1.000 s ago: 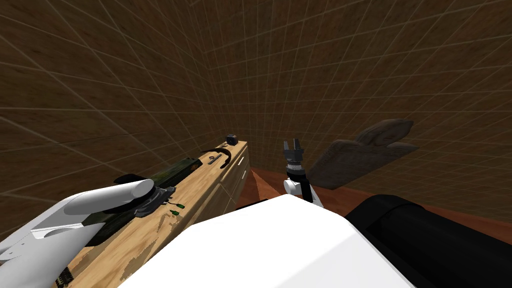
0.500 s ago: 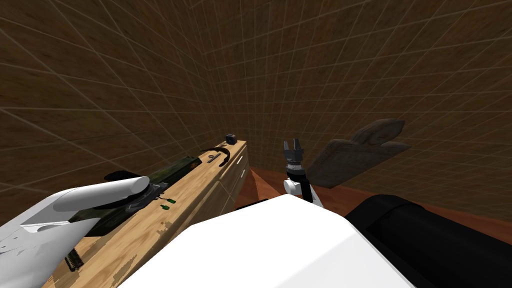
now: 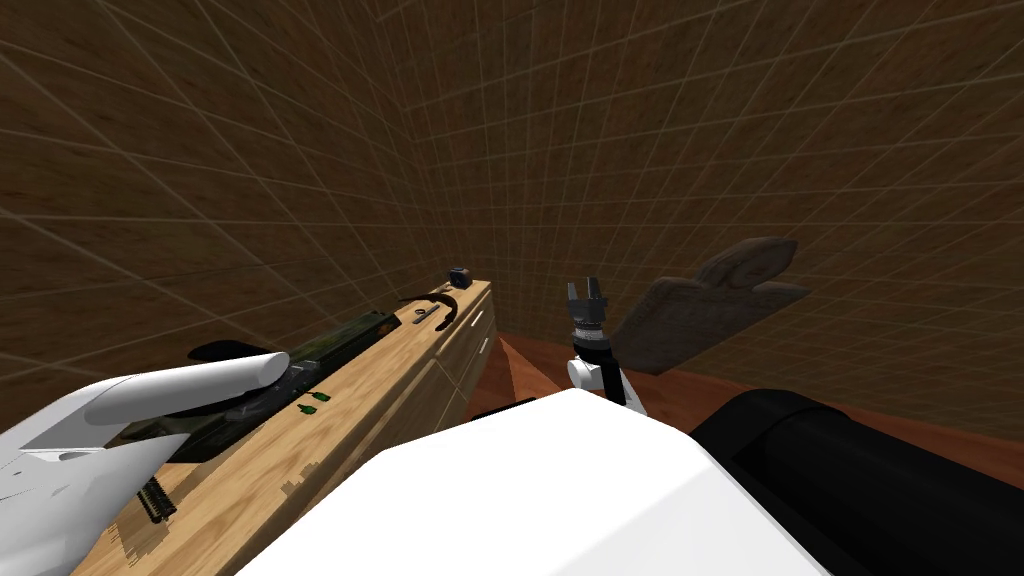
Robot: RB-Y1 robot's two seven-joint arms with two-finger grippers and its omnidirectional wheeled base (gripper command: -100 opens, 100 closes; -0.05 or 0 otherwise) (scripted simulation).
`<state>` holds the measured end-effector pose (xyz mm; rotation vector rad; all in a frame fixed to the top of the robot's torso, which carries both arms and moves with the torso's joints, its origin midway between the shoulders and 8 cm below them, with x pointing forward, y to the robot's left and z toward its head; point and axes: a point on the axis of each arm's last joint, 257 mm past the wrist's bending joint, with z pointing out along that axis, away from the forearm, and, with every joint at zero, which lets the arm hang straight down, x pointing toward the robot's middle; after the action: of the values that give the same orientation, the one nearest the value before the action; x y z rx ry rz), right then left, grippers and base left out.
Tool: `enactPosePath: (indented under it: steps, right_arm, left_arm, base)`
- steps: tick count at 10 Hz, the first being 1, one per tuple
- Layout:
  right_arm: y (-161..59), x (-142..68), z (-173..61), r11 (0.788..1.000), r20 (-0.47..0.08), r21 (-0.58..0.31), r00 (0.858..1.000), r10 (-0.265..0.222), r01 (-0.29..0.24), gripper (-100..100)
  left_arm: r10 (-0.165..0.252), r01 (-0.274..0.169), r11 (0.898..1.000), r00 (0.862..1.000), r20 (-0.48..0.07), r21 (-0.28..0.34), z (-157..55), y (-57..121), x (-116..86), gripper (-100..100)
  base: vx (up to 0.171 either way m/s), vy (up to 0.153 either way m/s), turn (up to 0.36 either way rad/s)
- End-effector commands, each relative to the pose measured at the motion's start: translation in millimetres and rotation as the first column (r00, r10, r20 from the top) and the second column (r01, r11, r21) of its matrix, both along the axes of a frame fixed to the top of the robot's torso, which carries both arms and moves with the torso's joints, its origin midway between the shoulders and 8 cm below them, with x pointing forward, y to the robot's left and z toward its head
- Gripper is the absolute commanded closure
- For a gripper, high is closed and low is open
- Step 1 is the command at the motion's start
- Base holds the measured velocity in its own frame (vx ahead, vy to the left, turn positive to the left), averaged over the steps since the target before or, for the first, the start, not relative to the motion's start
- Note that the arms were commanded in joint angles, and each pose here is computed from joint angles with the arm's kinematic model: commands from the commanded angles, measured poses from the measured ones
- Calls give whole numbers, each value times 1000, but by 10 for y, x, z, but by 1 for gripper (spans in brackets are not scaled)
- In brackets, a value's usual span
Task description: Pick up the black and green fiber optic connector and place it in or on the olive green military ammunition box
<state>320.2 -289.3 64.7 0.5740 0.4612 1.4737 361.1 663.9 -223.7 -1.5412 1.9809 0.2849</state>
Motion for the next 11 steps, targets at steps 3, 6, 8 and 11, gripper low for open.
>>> enactPosePath:
  steps: [3,6,8,11]
  right_arm:
    - [0,0,0,1000,0,0,1000,0,0,0]
    - [0,0,0,1000,0,0,1000,0,0,0]
    - [0,0,0,1000,0,0,1000,0,0,0]
    - [0,0,0,1000,0,0,1000,0,0,0]
  left_arm:
    - [15,-19,997,999,50,76,156,242,84,100]
    - [24,-37,989,996,90,140,288,448,140,100]
    - [33,-57,979,992,122,198,398,635,169,100]
    - [25,-68,964,986,165,258,523,802,232,100]
  base:
    - [-16,-20,0]
    - [-10,-18,1]
    - [-1,-12,2]
    - [10,-8,1]
